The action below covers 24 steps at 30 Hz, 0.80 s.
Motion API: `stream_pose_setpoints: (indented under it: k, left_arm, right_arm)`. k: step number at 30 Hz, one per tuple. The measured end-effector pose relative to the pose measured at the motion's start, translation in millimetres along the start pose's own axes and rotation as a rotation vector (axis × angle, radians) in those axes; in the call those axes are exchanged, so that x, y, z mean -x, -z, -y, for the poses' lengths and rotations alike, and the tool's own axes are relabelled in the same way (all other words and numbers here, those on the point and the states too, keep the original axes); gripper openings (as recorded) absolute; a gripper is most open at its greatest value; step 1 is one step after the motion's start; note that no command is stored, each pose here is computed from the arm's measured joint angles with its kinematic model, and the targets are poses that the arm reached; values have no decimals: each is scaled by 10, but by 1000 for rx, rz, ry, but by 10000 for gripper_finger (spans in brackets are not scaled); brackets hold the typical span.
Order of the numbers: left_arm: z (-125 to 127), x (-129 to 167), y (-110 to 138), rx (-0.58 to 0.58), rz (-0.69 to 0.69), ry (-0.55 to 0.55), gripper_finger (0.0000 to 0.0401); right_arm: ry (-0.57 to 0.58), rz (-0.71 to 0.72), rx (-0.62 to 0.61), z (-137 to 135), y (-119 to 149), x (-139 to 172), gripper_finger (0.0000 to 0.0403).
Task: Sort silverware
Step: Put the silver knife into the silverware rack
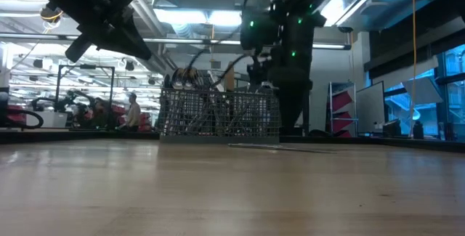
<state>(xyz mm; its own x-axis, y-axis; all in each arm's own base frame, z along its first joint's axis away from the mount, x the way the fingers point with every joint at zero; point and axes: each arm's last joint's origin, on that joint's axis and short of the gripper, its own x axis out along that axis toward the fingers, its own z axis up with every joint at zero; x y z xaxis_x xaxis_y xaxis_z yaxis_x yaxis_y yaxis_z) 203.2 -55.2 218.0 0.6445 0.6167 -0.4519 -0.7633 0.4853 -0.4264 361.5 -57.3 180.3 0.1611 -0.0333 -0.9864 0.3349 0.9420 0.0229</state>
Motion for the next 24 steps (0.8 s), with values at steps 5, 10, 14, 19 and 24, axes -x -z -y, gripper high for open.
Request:
stream_pose_setpoints:
  k: [5, 10, 14, 19, 24]
  left_arm:
    - [0, 0, 0, 1, 0, 0, 6]
    - [0, 0, 0, 2, 0, 0, 6]
    - [0, 0, 0, 6, 0, 0, 6]
    - [0, 0, 1, 6, 0, 0, 5]
    - [0, 0, 0, 7, 0, 0, 5]
  right_arm:
    - [16, -28, -61, 263, -45, -111, 92]
    - [-53, -20, -102, 480, -91, -156, 92]
    - [-117, 17, -105, 486, -135, -158, 92]
    - [-110, 27, -92, 441, -142, -158, 92]
    - [-54, 62, -84, 431, -160, -175, 92]
